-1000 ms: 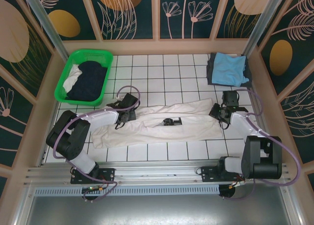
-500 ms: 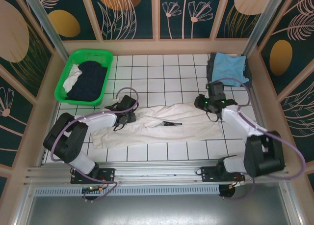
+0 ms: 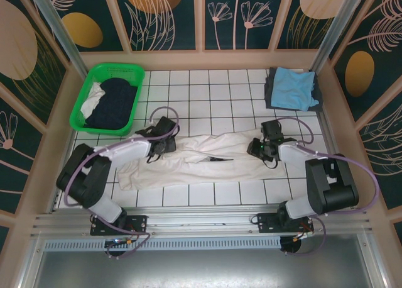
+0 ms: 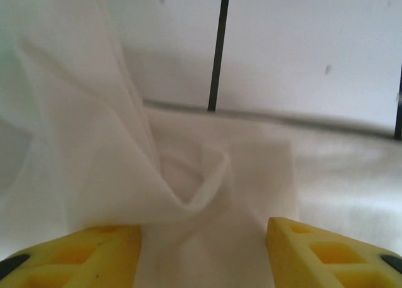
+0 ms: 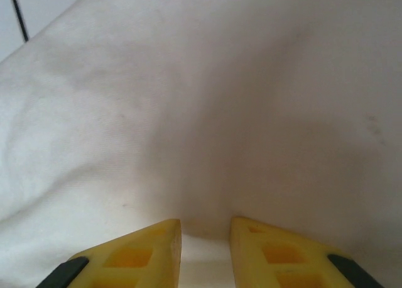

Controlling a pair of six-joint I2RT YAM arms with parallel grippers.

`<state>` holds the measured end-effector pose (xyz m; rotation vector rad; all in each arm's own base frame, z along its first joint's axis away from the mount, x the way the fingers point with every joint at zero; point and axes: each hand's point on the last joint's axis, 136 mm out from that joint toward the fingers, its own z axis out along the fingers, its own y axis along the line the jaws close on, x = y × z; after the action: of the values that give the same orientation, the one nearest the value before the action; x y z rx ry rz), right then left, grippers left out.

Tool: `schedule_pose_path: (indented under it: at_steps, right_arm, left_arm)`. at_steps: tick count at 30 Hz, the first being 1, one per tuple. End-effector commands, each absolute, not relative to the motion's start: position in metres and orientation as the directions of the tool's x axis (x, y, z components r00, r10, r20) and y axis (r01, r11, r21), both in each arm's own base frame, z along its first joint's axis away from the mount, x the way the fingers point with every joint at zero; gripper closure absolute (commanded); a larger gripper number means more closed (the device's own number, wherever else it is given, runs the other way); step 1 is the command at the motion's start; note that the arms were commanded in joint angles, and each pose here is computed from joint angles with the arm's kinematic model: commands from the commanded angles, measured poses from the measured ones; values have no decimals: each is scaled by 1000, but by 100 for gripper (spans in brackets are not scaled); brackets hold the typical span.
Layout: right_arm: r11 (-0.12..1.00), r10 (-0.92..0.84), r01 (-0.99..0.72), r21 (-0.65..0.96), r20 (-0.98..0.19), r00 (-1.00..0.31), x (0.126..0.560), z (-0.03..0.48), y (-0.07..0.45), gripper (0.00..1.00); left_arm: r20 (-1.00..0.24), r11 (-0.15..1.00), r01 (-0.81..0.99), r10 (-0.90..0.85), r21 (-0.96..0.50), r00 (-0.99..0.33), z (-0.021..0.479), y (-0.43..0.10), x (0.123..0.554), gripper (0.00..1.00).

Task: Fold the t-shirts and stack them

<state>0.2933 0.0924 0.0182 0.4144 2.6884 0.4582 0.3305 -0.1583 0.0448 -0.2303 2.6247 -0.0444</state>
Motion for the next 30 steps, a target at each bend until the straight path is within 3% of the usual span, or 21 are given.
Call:
schedule_pose_path:
  at_steps: [1,5,11,15,18,20,24,30]
  right_arm:
    - [877,431,334,344,-258,-865,278,1,67,74]
    - [867,459,353,353,-286,-841,282,9,58,73]
    - [848,487,361,388,-303,-819,288,16,53,72]
    - [849,476,337,406,-313,-822,295,24,57,72]
    - [856,465,323,403,-330,-821,302,30,57,72]
    - [863,459,322,389,-339,-821,304,31,54,72]
    - [862,467,338,377,-334,-819,307,25,48,72]
    - [854,475,342,393,-315,-822,310,17,48,72]
  left_arm:
    - [-507,982,-183,-131,55,-852,50,-151,356,41]
    - [-536,973,-187,-88,133,-840,65,-153,395,37]
    - [-521,987,-117,-44,108,-853,68,-175,428,37]
    - [-454,998,-45,-23,37,-890,48,-185,405,41]
    - [-419,999,-36,-24,21,-908,40,-178,383,66]
    - [-410,999,-37,-31,6,-912,41,-172,366,76]
    - [-443,996,-59,-82,-67,-893,61,-159,334,78]
    - [-405,991,-73,-112,-109,-908,49,-144,294,71]
